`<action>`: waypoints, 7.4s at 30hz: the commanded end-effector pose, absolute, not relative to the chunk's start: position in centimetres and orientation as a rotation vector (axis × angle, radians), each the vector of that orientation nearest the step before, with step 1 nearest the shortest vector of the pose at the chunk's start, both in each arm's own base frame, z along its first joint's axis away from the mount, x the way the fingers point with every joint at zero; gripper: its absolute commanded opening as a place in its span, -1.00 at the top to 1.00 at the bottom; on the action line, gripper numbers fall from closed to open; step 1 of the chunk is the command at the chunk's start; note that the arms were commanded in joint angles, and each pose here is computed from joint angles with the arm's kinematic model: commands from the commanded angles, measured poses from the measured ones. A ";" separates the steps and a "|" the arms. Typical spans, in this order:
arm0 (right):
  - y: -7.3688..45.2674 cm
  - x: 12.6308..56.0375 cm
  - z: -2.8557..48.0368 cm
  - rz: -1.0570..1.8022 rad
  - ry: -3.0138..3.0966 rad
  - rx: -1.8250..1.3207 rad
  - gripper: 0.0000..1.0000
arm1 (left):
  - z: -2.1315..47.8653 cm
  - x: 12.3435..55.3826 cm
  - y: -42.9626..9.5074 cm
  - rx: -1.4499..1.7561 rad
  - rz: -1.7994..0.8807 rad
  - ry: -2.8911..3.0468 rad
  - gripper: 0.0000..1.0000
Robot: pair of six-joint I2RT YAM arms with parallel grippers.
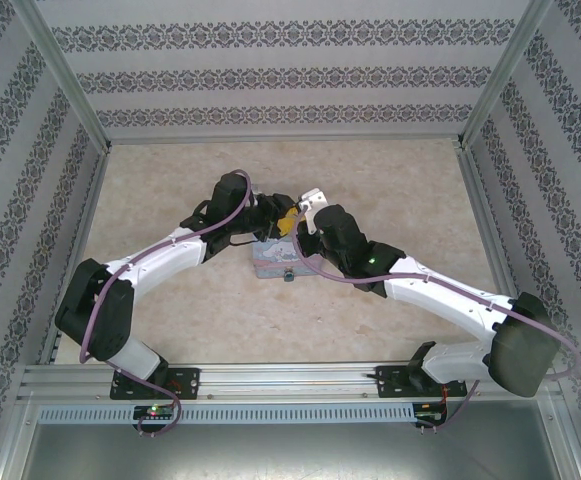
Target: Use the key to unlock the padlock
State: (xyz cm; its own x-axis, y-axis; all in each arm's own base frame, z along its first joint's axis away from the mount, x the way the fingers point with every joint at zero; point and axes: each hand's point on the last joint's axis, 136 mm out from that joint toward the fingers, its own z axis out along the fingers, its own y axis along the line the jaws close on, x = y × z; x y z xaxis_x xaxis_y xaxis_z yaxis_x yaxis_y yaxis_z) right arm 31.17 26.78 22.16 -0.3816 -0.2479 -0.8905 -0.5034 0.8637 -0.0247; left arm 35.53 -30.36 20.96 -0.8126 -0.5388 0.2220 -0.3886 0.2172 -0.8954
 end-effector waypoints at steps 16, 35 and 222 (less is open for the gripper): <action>27.3 31.8 23.1 0.283 1.960 -0.537 1.00 | 22.2 35.6 -31.3 -0.879 -1.712 2.312 0.73; 22.3 31.8 25.7 0.535 2.053 -0.206 -0.28 | 21.9 36.6 -31.5 -0.543 -1.611 2.293 1.00; 24.2 33.7 21.3 1.564 1.912 0.408 1.00 | 18.9 30.1 -22.1 -0.185 -1.045 2.278 -0.95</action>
